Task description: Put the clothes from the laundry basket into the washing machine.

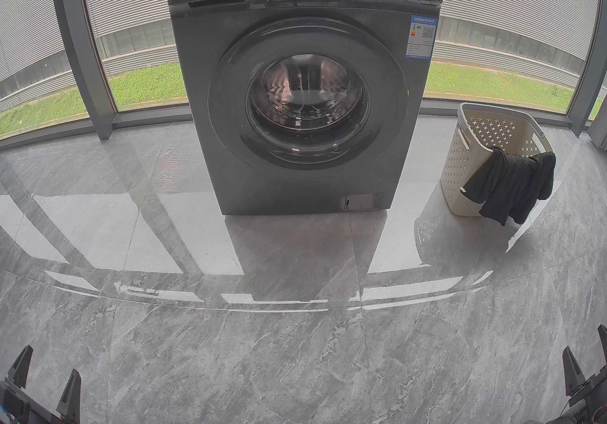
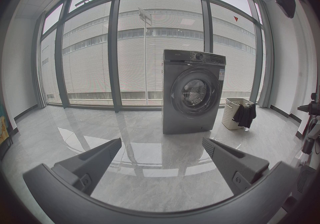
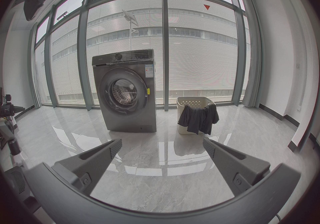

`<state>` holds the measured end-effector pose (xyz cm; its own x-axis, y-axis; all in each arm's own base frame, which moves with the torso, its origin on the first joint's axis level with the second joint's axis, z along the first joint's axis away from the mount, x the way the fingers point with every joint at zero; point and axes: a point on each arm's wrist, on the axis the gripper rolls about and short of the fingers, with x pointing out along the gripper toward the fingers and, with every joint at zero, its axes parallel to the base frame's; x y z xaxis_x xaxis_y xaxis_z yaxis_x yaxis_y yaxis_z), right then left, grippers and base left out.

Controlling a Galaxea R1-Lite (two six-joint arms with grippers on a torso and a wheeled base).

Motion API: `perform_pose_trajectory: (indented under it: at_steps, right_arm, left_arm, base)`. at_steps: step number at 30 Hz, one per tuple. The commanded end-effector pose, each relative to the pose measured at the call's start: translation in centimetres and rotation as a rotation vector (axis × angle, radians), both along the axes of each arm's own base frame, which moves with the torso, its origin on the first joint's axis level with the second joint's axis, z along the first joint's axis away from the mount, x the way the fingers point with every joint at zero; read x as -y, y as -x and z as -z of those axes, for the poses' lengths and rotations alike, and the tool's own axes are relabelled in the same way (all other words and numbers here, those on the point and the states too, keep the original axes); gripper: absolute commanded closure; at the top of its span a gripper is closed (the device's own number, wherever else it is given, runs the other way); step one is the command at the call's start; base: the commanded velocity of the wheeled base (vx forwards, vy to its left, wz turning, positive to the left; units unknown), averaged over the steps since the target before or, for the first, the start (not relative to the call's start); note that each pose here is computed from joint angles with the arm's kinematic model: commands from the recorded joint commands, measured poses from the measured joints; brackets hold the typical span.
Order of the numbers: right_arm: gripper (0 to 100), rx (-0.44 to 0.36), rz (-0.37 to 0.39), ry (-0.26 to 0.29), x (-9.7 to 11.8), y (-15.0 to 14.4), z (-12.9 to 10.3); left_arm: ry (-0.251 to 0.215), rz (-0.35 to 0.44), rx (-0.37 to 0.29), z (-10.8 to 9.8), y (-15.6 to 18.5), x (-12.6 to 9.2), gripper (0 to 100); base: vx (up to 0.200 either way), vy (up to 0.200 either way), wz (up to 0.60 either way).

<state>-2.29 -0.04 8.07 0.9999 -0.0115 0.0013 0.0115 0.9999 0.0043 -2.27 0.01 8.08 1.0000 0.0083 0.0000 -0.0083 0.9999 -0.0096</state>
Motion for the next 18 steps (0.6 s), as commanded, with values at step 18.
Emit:
perform_pose_trajectory:
  at_steps: [18]
  right_arm:
    - [0, -0.004, -0.001, 0.0, 0.0, -0.03, 0.52]
  left_arm:
    - [0.003, -0.001, 0.002, 0.47, 0.01, 0.0, 0]
  base:
    - [0.122, 0.0, 0.0]
